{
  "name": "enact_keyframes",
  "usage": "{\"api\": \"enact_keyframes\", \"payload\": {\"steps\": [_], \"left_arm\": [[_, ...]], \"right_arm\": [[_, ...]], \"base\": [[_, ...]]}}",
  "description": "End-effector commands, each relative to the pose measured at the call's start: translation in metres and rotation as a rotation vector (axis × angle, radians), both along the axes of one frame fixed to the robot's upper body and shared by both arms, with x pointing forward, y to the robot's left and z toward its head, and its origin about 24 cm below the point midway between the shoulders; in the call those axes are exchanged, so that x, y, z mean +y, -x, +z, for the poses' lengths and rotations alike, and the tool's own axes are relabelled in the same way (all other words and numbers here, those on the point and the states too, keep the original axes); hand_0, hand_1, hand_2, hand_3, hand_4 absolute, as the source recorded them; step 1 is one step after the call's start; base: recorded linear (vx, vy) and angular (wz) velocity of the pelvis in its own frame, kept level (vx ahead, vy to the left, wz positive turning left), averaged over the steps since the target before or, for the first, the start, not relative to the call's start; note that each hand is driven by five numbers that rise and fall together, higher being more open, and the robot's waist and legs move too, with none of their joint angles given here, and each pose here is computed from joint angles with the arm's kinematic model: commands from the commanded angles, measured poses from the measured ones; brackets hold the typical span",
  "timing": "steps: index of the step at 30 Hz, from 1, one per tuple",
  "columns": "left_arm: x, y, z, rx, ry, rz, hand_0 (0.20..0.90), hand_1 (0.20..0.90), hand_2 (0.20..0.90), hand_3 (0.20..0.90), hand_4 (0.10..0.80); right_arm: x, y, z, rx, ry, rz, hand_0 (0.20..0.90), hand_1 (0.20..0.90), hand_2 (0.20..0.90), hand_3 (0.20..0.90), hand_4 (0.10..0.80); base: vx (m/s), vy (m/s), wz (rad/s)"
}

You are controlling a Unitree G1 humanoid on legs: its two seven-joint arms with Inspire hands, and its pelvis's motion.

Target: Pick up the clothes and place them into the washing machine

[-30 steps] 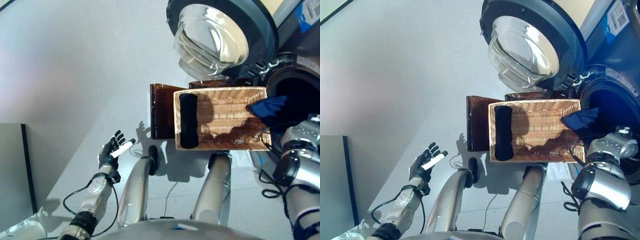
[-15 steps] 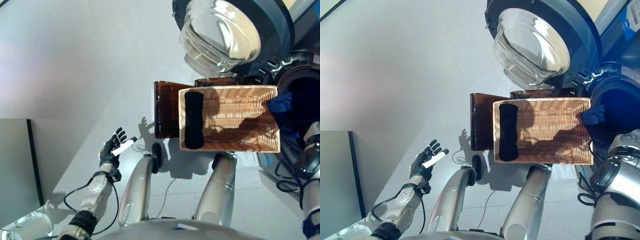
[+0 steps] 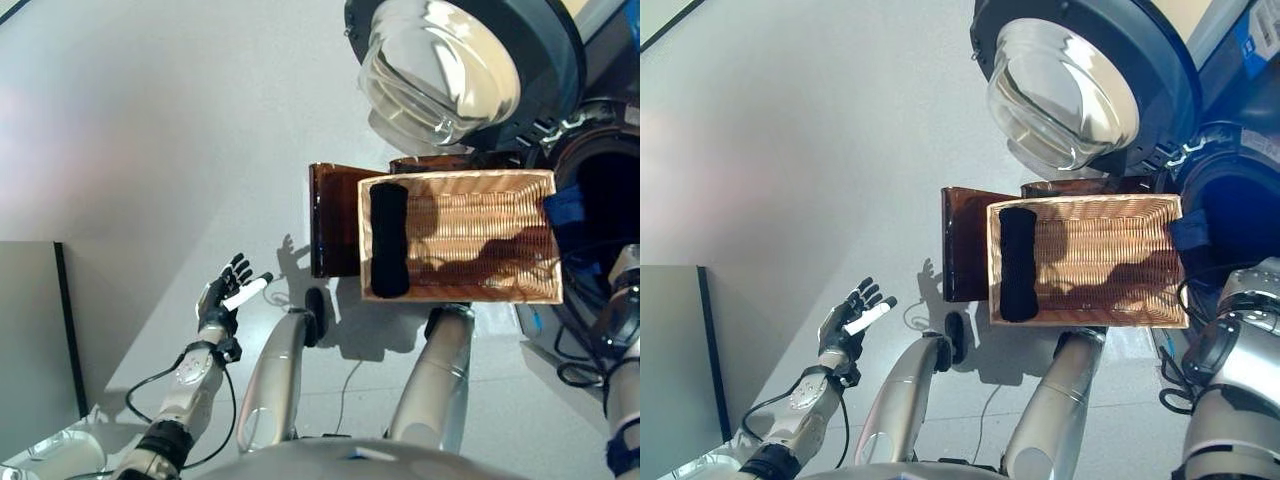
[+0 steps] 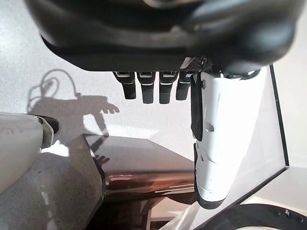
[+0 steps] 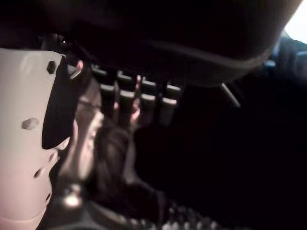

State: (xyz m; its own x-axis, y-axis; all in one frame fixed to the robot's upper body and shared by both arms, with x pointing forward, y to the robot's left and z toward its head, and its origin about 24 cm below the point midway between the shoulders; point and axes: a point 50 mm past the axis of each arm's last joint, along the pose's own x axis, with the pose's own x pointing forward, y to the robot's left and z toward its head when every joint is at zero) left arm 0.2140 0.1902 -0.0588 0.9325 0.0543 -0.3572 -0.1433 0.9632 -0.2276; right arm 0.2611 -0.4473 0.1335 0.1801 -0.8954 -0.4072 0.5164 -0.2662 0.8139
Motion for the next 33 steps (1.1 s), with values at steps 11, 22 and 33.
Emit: {"api": "enact_keyframes", "payload": {"steps": [11, 22, 33], "left_arm": [[0.044, 0.012, 0.011, -0.072, -0.105, 0.076, 0.9, 0.9, 0.9, 0.9, 0.8], [0.054, 0.011, 0.017, -0.106, -0.132, 0.11, 0.9, 0.9, 0.9, 0.9, 0.8], [0.055, 0.01, 0.026, -0.14, -0.16, 0.062, 0.9, 0.9, 0.9, 0.9, 0.8]], "right_arm": [[0.035, -0.025, -0.03, 0.716, 0.577, 0.432, 0.9, 0.9, 0.9, 0.9, 0.8], [0.068, -0.039, -0.056, 1.036, 0.841, 0.622, 0.9, 0.9, 0.9, 0.9, 0.8], [0.055, -0.04, -0.044, 1.659, 1.084, 0.592, 0.9, 0.9, 0.9, 0.9, 0.8]], "base": [[-0.031, -0.011, -0.04], [-0.01, 0.0, 0.0], [-0.016, 0.0, 0.0]]}}
